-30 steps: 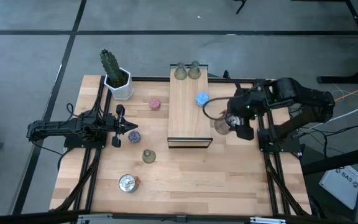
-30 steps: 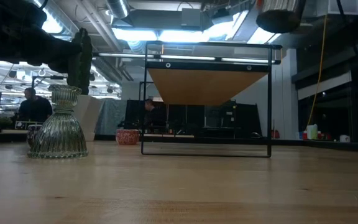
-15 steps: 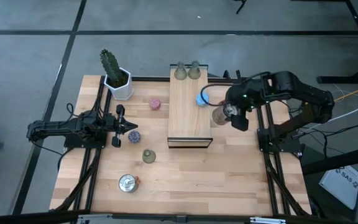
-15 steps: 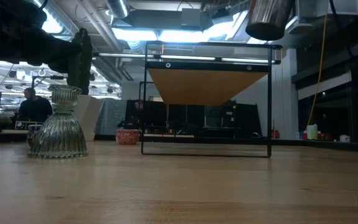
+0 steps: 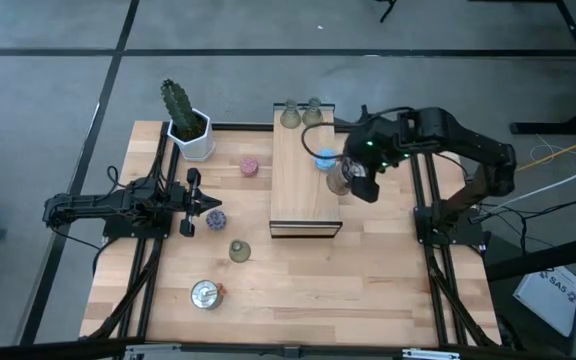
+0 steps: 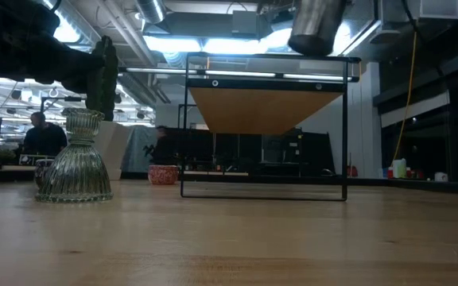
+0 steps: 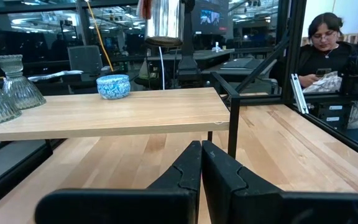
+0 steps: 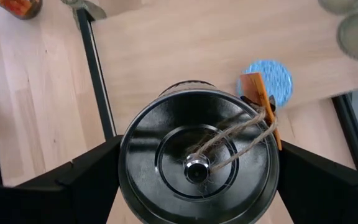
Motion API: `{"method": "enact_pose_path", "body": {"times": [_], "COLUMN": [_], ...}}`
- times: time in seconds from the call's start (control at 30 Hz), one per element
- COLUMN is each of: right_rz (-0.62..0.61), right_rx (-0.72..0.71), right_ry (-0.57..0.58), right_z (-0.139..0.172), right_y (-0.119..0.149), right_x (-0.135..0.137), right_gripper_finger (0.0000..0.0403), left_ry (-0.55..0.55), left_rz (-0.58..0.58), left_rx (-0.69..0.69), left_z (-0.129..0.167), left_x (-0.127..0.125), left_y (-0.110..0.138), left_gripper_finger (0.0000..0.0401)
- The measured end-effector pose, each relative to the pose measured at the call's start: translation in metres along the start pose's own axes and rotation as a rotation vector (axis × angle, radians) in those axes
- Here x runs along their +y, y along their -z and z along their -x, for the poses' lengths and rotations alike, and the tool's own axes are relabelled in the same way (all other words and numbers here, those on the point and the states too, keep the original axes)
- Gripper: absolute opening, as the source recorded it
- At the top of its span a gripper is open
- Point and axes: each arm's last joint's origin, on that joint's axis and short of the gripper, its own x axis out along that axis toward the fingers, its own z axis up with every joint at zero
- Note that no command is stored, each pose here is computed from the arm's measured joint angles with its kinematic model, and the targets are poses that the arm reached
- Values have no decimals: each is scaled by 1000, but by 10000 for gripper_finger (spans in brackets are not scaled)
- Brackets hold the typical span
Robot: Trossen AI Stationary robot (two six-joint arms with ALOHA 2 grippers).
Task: Pick & Place candle stick holders
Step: Put the right silver scented candle can on the shelf
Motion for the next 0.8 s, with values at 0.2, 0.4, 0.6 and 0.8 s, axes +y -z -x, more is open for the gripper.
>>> {"method": "enact_pose_path", "body": {"times": [0.2,0.4,0.6,0.8], "right_rz": [21,26,35,36], "right_rx": [-3,23,49,54], "right_ry": [-8,-24,-27,-27], "right_z": [-8,-19,-29,-33], "right_y": [-22,-36,-39,-41], "right_x": [4,9,15,16], "right_gripper_finger": [364,364,364,364], "left_ry": [-1,0,-1,-1], "left_rz": [0,0,0,0], "left_rx": [0,0,0,0], "left_z": [0,0,0,0], "left_x": [0,0,0,0], "left_y": [0,0,0,0], "left_gripper_finger": [6,6,6,6]}}
